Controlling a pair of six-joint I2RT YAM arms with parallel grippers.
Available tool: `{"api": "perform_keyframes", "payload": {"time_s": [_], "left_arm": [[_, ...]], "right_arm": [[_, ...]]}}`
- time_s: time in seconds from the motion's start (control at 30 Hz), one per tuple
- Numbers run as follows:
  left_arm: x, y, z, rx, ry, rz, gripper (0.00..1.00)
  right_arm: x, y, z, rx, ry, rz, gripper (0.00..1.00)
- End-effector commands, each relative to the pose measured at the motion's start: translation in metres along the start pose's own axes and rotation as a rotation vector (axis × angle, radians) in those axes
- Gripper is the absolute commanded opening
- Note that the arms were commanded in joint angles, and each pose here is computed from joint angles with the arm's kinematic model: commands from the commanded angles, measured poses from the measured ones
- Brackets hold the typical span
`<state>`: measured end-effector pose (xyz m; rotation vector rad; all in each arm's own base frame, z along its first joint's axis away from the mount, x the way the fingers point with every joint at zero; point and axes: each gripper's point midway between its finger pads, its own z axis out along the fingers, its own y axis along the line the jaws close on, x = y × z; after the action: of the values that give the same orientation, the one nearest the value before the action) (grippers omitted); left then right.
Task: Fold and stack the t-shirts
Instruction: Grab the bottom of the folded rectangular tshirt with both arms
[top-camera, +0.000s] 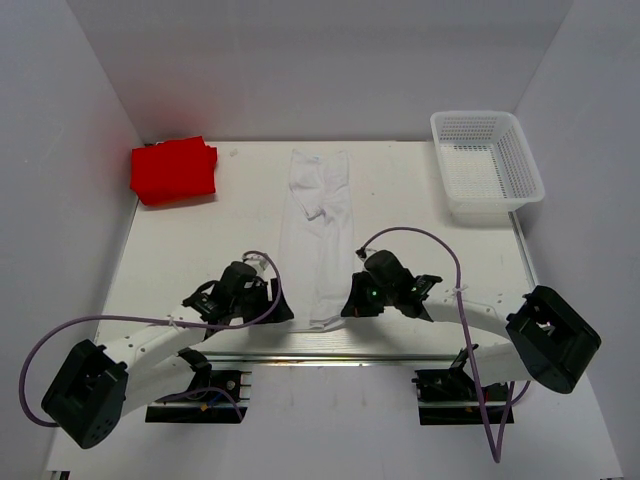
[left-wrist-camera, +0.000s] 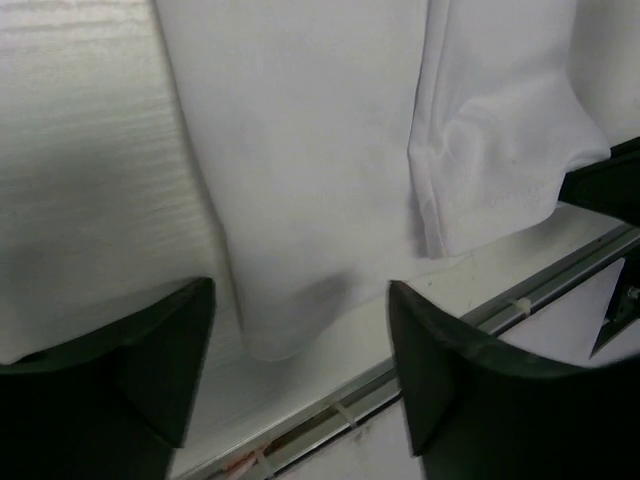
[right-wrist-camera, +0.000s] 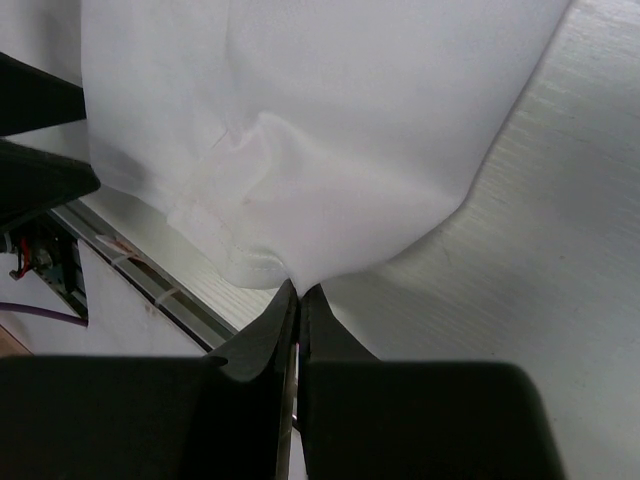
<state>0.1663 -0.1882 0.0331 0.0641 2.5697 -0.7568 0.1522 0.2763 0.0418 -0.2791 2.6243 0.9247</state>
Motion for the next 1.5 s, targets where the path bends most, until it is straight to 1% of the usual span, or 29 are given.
{"api": "perform_keyframes", "payload": {"time_s": [0.0,0.07,0.1,0.17,0.2,0.23,0.33,0.37,0.47,0.53,0.6,0.7,0.73,0.77,0.8,0.83,0.87,0.93,0.97,1.1,1.17,1.23,1.3,1.33,1.37,1.4,1.43,1.47], "left_arm": [[0.024,0.005,0.004,0.034,0.055,-0.019,0.75],[0.029,0.003,0.004,0.053,0.070,-0.029,0.68],[0.026,0.003,0.005,0.052,0.056,-0.026,0.61],[0.030,0.003,0.005,0.049,0.070,-0.022,0.48],[0.033,0.006,0.004,0.038,0.085,-0.026,0.39],[0.033,0.006,0.004,0.038,0.085,-0.026,0.37],[0.038,0.011,0.000,0.011,0.100,-0.032,0.36],[0.037,0.008,-0.002,0.019,0.099,-0.011,0.38],[0.043,0.012,-0.006,-0.001,0.126,-0.005,0.54],[0.042,0.014,-0.007,-0.016,0.129,0.005,0.58],[0.048,0.013,-0.007,-0.001,0.164,0.010,0.58],[0.055,0.010,-0.005,0.021,0.185,0.015,0.46],[0.055,0.010,-0.005,0.021,0.185,0.015,0.34],[0.057,0.012,-0.005,0.015,0.193,0.012,0.28],[0.059,0.009,-0.005,0.029,0.205,0.027,0.20],[0.062,0.009,-0.006,0.031,0.218,0.025,0.02],[0.062,0.005,-0.008,0.053,0.222,0.025,0.00],[0.057,-0.002,-0.010,0.080,0.204,0.043,0.00],[0.041,-0.015,-0.014,0.114,0.159,0.058,0.00],[0.003,-0.048,-0.024,0.212,0.040,0.107,0.00],[-0.018,-0.059,-0.029,0.211,-0.021,0.109,0.00],[-0.036,-0.064,-0.027,0.194,-0.054,0.089,0.00],[-0.052,-0.073,-0.026,0.218,-0.086,0.081,0.00],[-0.058,-0.067,-0.018,0.168,-0.091,0.062,0.00],[-0.065,-0.066,-0.015,0.141,-0.107,0.058,0.00],[-0.082,-0.069,-0.016,0.123,-0.137,0.052,0.00],[-0.093,-0.063,-0.014,0.065,-0.171,0.044,0.00],[-0.101,-0.058,-0.009,0.022,-0.179,0.047,0.00]], "right_arm": [[-0.002,0.007,-0.001,-0.034,-0.008,-0.018,0.00],[0.001,0.005,0.000,-0.032,0.002,-0.009,0.00],[0.001,0.004,0.001,-0.028,0.005,-0.009,0.00],[0.002,0.003,0.001,-0.027,0.006,-0.003,0.00],[0.003,0.004,0.001,-0.028,0.005,-0.007,0.00],[0.003,0.003,0.001,-0.024,0.004,-0.005,0.00],[0.003,0.002,-0.001,-0.029,-0.006,0.001,0.00],[0.003,0.003,-0.001,-0.029,-0.007,0.001,0.00],[0.002,0.002,-0.001,-0.029,-0.008,-0.001,0.00],[0.005,0.002,-0.001,-0.030,-0.001,-0.004,0.00],[0.005,0.003,-0.001,-0.035,-0.002,-0.005,0.00],[0.005,0.000,-0.001,-0.028,-0.010,0.004,0.00],[0.005,0.000,-0.002,-0.029,-0.012,0.005,0.00],[0.005,-0.001,-0.001,-0.028,-0.011,0.005,0.00],[0.005,-0.001,-0.001,-0.025,-0.010,0.007,0.00],[0.005,-0.001,-0.001,-0.026,-0.011,0.008,0.00],[0.005,0.000,-0.002,-0.028,-0.013,0.006,0.00],[0.001,0.003,-0.003,-0.035,-0.025,-0.009,0.00],[0.000,0.003,-0.004,-0.035,-0.032,-0.019,0.00],[-0.020,0.012,-0.012,-0.047,-0.102,-0.064,0.00],[-0.031,0.016,-0.015,-0.042,-0.123,-0.074,0.00],[-0.047,0.017,-0.019,0.002,-0.160,-0.077,0.00],[-0.054,0.009,-0.020,0.052,-0.169,-0.078,0.00],[-0.070,0.012,-0.023,0.062,-0.201,-0.077,0.00],[-0.072,0.008,-0.022,0.087,-0.192,-0.084,0.00],[-0.081,0.001,-0.023,0.131,-0.220,-0.082,0.00],[-0.091,0.004,-0.023,0.138,-0.234,-0.086,0.00],[-0.101,0.000,-0.025,0.165,-0.238,-0.086,0.00]]}}
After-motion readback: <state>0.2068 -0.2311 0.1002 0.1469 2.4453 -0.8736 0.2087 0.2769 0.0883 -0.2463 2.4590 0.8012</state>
